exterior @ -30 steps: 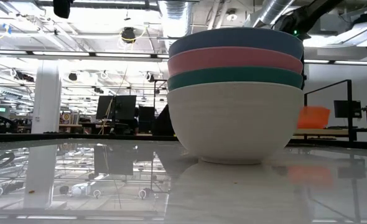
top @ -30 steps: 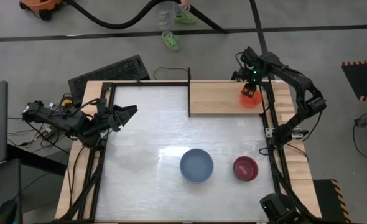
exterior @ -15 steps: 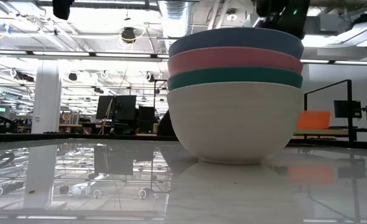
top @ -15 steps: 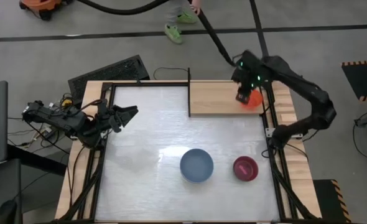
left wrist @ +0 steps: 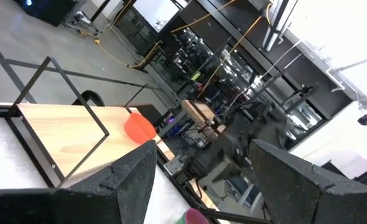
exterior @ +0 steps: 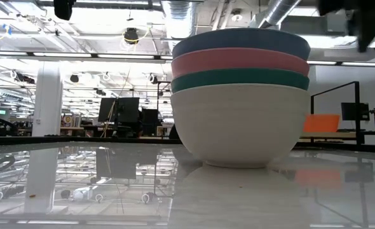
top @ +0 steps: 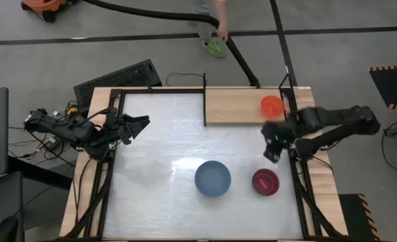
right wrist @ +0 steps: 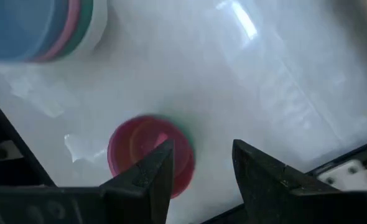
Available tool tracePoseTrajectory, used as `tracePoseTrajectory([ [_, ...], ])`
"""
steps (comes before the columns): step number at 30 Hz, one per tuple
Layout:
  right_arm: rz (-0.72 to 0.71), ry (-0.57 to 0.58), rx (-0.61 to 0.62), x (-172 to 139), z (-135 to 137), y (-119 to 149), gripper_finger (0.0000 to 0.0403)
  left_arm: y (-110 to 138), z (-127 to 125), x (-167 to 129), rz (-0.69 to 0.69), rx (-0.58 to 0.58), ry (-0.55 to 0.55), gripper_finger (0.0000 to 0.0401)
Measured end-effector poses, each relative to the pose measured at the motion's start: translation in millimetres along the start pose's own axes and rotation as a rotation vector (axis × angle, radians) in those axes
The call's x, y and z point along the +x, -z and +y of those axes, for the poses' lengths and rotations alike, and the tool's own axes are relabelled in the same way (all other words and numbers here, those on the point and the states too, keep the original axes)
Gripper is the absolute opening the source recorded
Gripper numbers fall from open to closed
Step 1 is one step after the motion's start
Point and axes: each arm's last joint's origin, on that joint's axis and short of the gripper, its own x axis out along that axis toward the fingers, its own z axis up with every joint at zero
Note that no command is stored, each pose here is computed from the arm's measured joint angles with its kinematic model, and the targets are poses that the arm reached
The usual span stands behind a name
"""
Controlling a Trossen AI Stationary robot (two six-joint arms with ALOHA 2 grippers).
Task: Place and stack bowls onto a shelf
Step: Stack the pink transparent bowl on top of the orange transparent bowl on the shelf
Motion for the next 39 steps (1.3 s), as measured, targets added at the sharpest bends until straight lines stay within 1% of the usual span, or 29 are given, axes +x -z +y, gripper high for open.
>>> tracePoseTrajectory([
  [4,0.035,0.045,-0.039,27.5,15.3,28.6,0.0191,0.1,0.1,0.0,0.000,0.001,0.000,0.0245],
  [7,0.072,0.081,-0.088,51.6,22.0,44.5,0.0189,0.1,0.0,0.0,0.000,0.001,0.000,0.0245],
  [11,0.072,0.108,-0.132,75.4,25.9,56.4,0.0185,0.0,0.1,0.0,0.000,-0.001,-0.001,0.0245],
  [14,0.081,0.131,-0.135,87.2,21.8,60.5,0.0182,0.1,0.1,0.0,0.000,-0.004,-0.001,0.0245],
  [17,0.077,0.131,-0.145,94.2,16.3,62.8,0.0180,0.1,0.1,0.0,0.001,-0.004,-0.001,0.0245],
  [23,0.060,0.080,-0.153,104.7,6.8,66.6,0.0180,0.2,0.2,0.0,0.001,-0.005,-0.001,0.0245],
  [26,0.062,0.081,-0.147,108.6,1.8,69.0,0.0180,0.2,0.3,0.0,0.002,-0.004,-0.002,0.0245],
  [29,0.071,0.089,-0.154,111.2,-0.5,69.7,0.0180,0.4,0.3,0.0,0.003,-0.003,-0.003,0.0245],
  [34,0.068,0.071,-0.155,115.3,0.0,70.1,0.0178,0.4,0.3,0.0,0.004,-0.003,-0.003,0.0245],
  [36,0.084,0.063,-0.154,116.9,-0.4,71.0,0.0170,0.4,0.4,0.0,0.004,-0.003,-0.003,0.0245],
  [39,0.108,0.051,-0.154,120.7,-1.7,72.8,0.0144,0.6,0.5,0.0,0.005,-0.001,-0.004,0.0245],
])
